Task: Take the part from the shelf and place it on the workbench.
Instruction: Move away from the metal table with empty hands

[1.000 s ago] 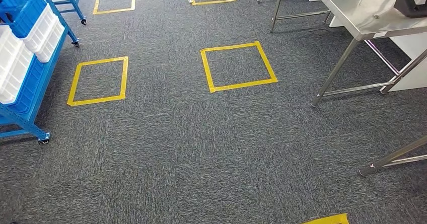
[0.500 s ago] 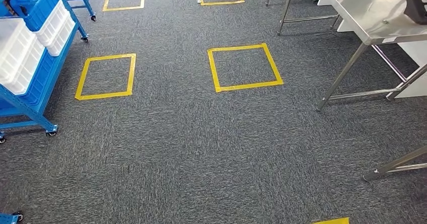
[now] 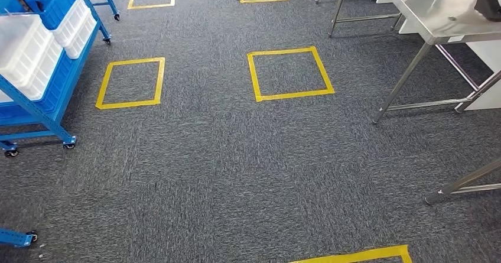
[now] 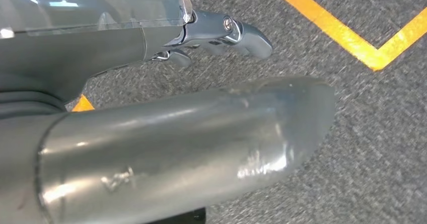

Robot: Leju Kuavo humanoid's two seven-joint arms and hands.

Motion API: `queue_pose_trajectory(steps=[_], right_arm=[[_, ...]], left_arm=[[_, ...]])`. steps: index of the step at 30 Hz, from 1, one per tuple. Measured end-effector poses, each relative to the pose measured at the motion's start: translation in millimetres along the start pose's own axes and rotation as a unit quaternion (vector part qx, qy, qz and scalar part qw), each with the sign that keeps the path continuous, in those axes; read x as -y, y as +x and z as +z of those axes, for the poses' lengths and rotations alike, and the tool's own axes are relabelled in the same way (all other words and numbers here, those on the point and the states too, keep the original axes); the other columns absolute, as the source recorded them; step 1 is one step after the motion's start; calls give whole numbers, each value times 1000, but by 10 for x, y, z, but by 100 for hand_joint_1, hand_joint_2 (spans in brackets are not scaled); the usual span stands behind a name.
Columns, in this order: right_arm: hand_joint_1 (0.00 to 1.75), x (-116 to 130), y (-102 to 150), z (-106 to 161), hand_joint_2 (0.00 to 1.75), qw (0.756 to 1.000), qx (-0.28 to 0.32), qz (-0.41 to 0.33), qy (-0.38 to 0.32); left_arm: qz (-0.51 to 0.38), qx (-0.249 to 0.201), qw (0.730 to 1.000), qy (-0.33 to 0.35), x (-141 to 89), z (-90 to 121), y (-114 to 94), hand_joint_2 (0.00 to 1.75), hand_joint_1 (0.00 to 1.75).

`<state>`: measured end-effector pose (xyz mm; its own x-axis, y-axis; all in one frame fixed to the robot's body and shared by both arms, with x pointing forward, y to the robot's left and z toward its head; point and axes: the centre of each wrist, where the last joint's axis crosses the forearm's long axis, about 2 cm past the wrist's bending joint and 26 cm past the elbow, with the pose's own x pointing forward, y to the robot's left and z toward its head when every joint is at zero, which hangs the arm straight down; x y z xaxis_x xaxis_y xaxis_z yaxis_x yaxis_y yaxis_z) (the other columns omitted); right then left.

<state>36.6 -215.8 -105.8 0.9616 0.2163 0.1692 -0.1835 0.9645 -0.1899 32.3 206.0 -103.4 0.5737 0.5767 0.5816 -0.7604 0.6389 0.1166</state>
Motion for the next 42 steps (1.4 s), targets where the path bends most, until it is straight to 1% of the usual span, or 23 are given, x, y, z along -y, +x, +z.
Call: queue_pose_trajectory(steps=[8, 17, 42], right_arm=[[0, -10, -10, 3, 0, 1000, -2, -2, 3], [0, -18, -5, 5, 0, 1000, -9, 23, 10], [0, -30, -44, 10, 0, 999, -11, 27, 19]], left_arm=[[0, -13, 1000, 11, -9, 4, -8, 0, 0], [-4, -21, 1000, 15, -4, 5, -6, 0, 0], [-3, -25, 1000, 17, -13, 4, -9, 0, 0]])
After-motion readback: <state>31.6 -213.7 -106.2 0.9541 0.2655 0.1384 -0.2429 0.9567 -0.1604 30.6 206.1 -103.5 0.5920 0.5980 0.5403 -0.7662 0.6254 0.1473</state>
